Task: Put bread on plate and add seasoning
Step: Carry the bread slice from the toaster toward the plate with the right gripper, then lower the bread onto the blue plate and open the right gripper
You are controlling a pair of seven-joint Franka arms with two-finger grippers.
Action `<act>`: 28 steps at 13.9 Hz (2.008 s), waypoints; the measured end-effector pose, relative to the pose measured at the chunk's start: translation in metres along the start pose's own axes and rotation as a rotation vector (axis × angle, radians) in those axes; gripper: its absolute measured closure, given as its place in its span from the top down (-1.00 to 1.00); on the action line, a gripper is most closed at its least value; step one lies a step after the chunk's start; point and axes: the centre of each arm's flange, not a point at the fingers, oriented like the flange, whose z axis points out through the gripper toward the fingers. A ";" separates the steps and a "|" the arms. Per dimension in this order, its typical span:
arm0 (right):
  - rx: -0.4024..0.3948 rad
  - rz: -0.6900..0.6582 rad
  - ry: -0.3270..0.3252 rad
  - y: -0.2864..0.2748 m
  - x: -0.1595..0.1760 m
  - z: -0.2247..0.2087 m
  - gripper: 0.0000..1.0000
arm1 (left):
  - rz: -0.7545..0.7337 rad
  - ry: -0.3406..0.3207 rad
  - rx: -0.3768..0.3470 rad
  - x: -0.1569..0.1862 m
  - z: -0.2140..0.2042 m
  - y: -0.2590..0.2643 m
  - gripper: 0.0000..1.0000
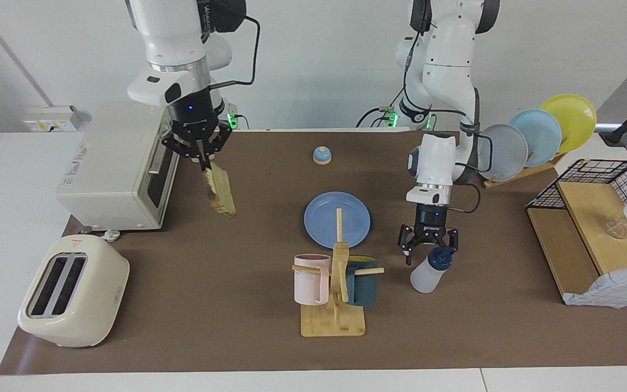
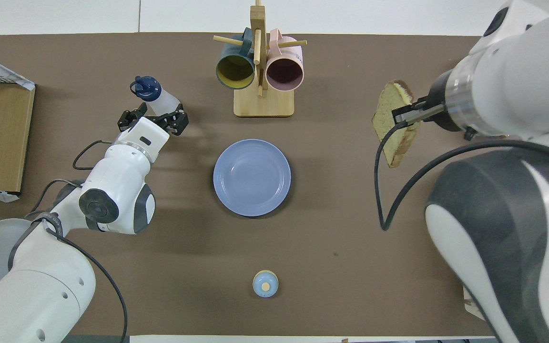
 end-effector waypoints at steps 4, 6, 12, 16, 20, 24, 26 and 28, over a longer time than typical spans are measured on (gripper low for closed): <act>0.051 0.114 0.034 -0.074 -0.026 0.030 -0.88 | -0.002 0.013 0.006 0.006 0.004 -0.003 1.00; 0.075 0.162 0.049 -0.108 -0.032 0.049 -0.88 | -0.001 0.016 0.009 0.008 0.008 -0.003 1.00; 0.154 0.246 0.098 -0.204 -0.033 0.117 -0.88 | 0.001 0.021 0.013 0.010 0.018 -0.002 1.00; 0.181 0.256 0.122 -0.225 -0.030 0.148 -0.88 | -0.004 0.025 0.021 0.012 0.021 -0.007 1.00; 0.190 0.255 0.127 -0.233 -0.034 0.164 -0.88 | -0.011 0.039 0.028 0.019 0.023 -0.012 1.00; 0.186 0.249 0.116 -0.235 -0.042 0.178 -0.88 | -0.008 0.042 0.028 0.020 0.029 -0.011 1.00; 0.185 0.250 0.115 -0.233 -0.048 0.189 -0.88 | -0.008 0.040 0.029 0.019 0.029 -0.011 1.00; 0.193 0.250 0.127 -0.230 -0.057 0.202 -0.88 | -0.007 0.035 0.030 0.016 0.031 -0.012 1.00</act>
